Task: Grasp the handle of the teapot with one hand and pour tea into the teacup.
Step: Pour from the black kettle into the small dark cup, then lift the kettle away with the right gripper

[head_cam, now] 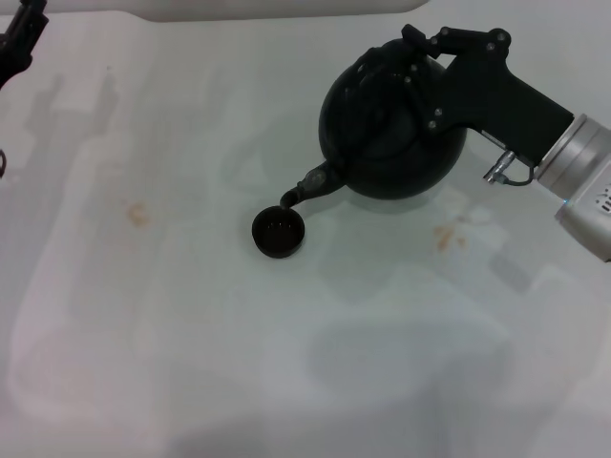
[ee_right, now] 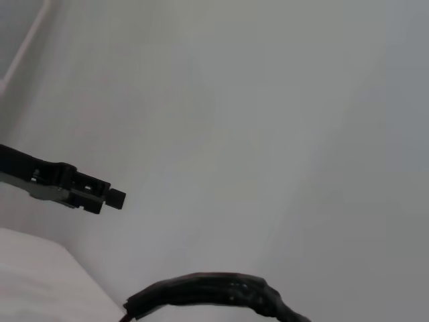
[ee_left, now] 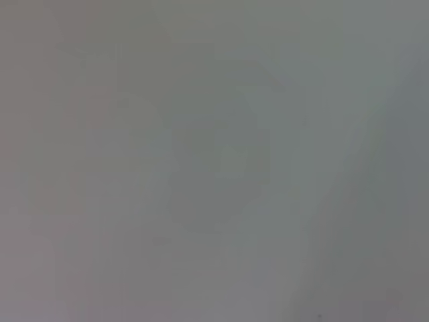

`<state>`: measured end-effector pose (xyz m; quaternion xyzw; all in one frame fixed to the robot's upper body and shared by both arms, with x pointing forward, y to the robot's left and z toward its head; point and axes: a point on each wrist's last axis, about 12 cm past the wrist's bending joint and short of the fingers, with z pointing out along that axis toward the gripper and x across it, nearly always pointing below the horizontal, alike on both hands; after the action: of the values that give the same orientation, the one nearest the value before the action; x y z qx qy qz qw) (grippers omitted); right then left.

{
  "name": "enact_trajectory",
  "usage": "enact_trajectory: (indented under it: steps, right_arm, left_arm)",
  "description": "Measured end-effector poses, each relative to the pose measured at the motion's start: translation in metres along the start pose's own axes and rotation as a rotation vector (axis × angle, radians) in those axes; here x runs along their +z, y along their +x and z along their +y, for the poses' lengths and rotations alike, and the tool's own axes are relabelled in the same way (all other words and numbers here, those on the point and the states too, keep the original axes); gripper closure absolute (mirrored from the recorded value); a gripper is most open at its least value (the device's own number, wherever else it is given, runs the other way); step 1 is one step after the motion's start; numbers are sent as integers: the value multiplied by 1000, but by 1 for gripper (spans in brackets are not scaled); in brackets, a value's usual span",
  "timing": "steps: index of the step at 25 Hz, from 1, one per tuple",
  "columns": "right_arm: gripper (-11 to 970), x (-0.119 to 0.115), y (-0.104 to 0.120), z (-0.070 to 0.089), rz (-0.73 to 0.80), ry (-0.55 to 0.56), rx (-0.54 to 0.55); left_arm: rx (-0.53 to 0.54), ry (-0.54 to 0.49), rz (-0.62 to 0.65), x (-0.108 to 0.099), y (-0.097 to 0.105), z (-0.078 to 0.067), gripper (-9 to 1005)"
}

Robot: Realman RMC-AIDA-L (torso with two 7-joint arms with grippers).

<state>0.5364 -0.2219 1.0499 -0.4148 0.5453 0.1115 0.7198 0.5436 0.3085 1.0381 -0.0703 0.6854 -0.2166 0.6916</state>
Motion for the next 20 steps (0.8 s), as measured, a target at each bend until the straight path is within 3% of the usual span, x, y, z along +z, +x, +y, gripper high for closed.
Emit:
enact_trajectory:
  steps: [20]
  right_arm:
    - [835,2,-1,1,-1,0,-181]
  left_arm:
    - [1,8,13,3,2,-3,238]
